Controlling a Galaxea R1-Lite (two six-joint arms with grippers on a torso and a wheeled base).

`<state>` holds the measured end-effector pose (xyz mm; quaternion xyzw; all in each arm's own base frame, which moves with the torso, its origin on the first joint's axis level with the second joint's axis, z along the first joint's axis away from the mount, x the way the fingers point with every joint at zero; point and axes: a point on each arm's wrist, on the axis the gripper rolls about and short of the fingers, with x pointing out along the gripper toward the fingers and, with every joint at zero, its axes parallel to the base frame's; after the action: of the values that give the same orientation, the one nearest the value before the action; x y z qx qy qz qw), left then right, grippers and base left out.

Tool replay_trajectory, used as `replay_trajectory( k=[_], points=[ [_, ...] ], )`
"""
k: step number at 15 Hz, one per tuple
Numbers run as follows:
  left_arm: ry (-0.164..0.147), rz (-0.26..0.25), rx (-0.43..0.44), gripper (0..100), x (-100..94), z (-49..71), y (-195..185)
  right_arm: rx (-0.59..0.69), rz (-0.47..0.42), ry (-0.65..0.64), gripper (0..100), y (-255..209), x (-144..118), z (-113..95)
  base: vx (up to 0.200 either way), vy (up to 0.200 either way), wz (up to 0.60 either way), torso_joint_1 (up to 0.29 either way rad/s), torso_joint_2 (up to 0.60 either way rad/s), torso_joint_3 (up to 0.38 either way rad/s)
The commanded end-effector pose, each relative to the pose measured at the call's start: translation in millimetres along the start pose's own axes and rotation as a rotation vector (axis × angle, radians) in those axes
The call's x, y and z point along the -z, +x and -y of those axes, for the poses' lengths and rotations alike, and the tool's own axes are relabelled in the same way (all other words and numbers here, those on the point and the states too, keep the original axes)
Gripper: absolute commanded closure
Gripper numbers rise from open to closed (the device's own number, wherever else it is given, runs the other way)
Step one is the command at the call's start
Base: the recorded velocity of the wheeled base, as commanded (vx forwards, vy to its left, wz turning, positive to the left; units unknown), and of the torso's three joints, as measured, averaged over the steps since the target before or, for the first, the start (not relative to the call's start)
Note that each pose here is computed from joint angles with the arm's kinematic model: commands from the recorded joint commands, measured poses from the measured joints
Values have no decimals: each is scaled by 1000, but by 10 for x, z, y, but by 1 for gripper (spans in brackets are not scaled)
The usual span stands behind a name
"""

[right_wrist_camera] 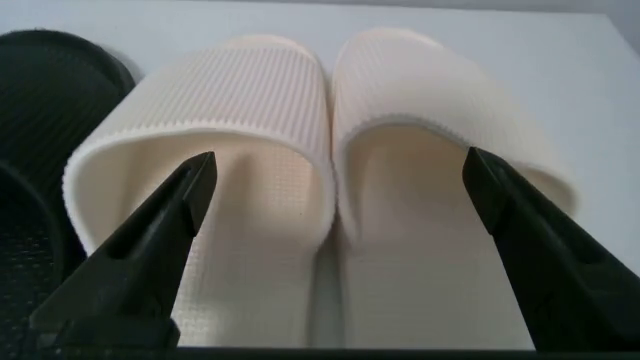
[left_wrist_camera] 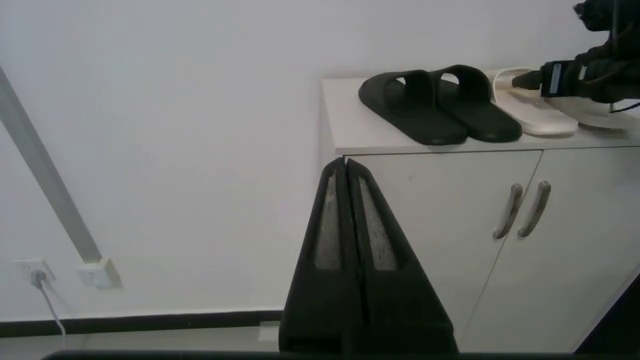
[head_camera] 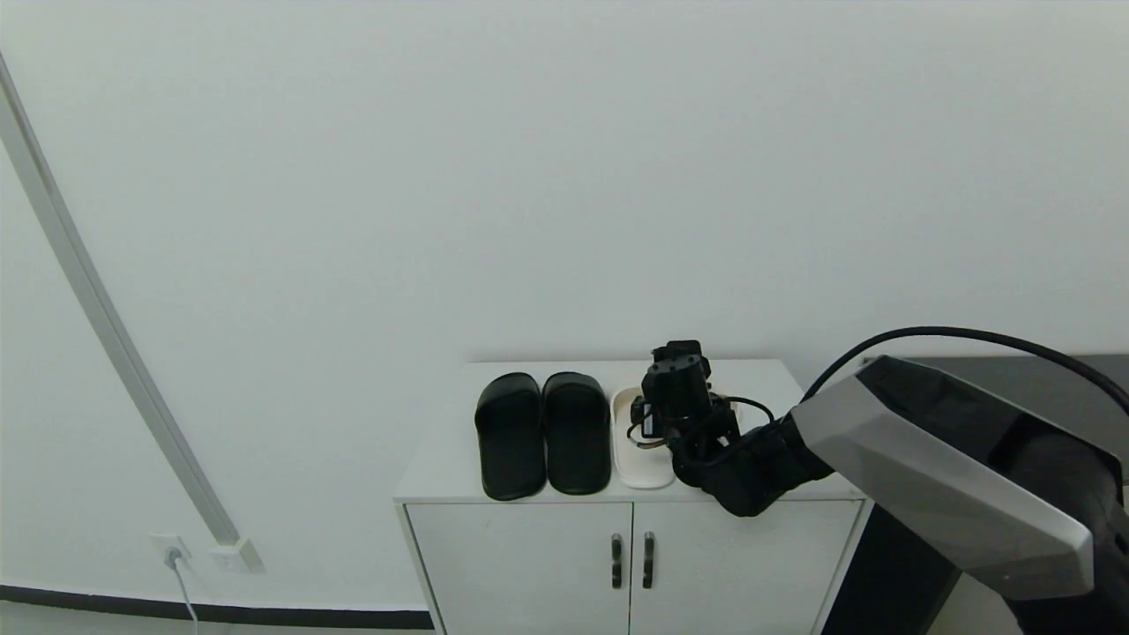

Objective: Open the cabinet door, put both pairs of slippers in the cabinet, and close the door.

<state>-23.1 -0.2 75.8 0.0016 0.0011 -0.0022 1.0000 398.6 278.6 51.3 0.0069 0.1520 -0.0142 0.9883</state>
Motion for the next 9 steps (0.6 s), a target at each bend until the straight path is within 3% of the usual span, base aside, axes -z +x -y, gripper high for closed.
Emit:
replay_trajectory(
  k=[1,7,8,9],
  points=[
    [0,-2,0,100,0,0,2,10,-4,1,0,129,89,-3,0,0,0,0,0,0],
    [0,-1,0,100,1,0,0,-4,-2,18,0,218,55,69,0,0,0,0,0,0],
    [0,-1,0,100,1,0,0,-4,-2,18,100,215,52,70,0,0,0,0,0,0],
    [0,-1,0,100,1,0,0,-3,0,19,100,209,42,73,0,0,0,0,0,0]
  ],
)
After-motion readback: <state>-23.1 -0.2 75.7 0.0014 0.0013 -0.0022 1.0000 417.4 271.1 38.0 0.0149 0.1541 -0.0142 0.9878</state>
